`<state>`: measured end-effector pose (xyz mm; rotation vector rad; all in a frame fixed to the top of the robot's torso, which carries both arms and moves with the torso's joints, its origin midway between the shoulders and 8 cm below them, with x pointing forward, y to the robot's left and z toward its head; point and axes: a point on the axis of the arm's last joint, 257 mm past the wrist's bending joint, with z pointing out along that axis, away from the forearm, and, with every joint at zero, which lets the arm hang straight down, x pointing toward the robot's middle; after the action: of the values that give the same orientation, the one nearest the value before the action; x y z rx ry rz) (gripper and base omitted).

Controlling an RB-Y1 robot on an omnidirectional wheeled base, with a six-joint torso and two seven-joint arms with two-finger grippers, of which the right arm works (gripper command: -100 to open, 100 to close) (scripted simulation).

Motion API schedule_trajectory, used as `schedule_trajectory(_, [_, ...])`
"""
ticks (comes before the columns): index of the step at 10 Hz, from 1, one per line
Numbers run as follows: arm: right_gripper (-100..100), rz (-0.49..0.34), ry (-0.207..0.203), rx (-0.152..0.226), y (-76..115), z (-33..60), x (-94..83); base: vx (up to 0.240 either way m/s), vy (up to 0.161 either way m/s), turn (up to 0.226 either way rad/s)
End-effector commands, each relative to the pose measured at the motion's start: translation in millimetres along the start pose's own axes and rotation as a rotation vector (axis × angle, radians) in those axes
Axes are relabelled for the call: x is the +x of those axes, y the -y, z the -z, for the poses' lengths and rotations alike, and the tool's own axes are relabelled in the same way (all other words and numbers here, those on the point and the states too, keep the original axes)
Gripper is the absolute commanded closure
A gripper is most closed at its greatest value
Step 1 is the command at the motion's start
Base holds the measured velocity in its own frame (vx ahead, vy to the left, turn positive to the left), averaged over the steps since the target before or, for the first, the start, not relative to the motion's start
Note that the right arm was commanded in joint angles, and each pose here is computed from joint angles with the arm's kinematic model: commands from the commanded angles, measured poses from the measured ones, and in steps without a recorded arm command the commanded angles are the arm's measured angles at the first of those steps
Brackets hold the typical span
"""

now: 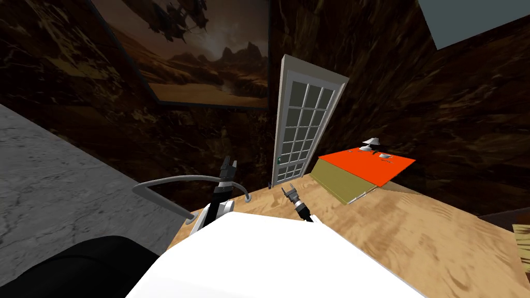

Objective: Pull the door open

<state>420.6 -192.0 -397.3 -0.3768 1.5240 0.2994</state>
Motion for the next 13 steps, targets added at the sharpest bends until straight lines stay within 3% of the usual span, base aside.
schedule_trajectory(1, [-100,0.008,-0.001,0.026,4.5,-3.3,1.1,-0.037,-0.016,0.131])
schedule_trajectory(6, [-100,0.013,-0.001,0.111,11.5,-14.8,2.3,0.094,-0.038,0.166])
schedule_trajectory(13, [-100,-0.007,0.002,0.163,4.0,-25.9,2.6,0.199,-0.068,0.060])
